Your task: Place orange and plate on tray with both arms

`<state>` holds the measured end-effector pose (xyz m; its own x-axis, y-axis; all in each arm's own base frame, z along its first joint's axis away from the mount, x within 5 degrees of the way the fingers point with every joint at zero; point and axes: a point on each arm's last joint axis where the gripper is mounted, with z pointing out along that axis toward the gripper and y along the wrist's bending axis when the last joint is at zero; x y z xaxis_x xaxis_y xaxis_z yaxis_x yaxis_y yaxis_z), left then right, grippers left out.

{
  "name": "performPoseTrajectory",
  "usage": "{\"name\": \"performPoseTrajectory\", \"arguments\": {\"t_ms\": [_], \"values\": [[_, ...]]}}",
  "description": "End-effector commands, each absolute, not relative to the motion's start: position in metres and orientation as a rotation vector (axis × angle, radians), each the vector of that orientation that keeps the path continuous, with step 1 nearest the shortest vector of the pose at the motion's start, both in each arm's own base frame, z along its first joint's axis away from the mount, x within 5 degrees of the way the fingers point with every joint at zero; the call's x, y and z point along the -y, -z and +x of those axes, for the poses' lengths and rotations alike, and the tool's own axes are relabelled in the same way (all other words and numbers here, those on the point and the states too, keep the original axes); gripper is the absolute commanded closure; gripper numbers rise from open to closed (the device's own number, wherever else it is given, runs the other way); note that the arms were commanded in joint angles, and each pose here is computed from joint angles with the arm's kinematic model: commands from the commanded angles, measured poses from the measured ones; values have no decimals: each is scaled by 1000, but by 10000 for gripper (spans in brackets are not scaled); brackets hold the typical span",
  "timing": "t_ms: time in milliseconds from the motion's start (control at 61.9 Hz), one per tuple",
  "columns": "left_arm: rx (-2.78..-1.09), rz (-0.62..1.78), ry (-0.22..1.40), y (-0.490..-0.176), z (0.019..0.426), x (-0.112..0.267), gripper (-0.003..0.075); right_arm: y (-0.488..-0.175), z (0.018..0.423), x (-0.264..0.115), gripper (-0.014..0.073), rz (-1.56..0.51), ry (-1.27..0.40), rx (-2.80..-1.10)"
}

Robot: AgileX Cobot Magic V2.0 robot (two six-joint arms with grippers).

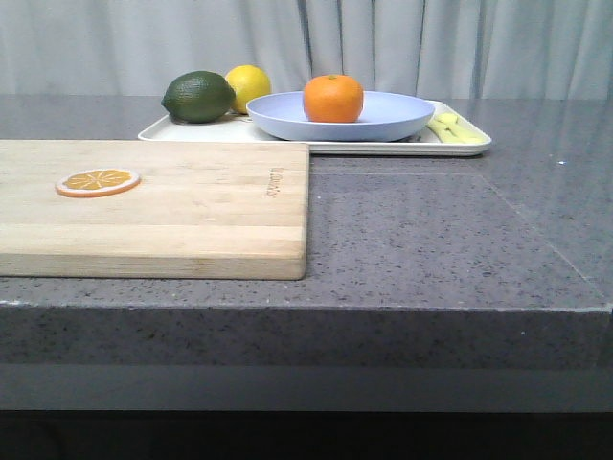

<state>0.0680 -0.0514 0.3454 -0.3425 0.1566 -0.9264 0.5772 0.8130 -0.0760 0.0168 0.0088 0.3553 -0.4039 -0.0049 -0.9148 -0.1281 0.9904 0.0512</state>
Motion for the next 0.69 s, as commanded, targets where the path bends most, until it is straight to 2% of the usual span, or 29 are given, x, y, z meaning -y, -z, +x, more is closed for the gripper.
{"name": "performPoseTrajectory", "arguments": {"t_ms": [0, 81, 145, 404, 517, 566, 679], "values": [[-1806, 506, 516, -361, 70, 52, 120, -365, 13, -7, 180, -83, -114, -1878], [-1806, 506, 516, -361, 70, 52, 125, -366, 11, -6, 186, -83, -108, -1863], [-1806, 506, 516, -361, 70, 52, 168, -366, 11, -6, 223, -82, -108, -1859], [-1806, 506, 516, -361, 70, 52, 556, -367, 11, -6, 557, -81, -108, -1850], [-1806, 506, 516, -361, 70, 52, 702, -367, 11, -6, 655, -81, -108, -1850], [-1806, 506, 516, -361, 70, 52, 739, -367, 11, -6, 663, -81, -108, -1850], [-1806, 506, 516, -361, 70, 52, 740, -367, 11, -6, 662, -82, -108, -1851]]}}
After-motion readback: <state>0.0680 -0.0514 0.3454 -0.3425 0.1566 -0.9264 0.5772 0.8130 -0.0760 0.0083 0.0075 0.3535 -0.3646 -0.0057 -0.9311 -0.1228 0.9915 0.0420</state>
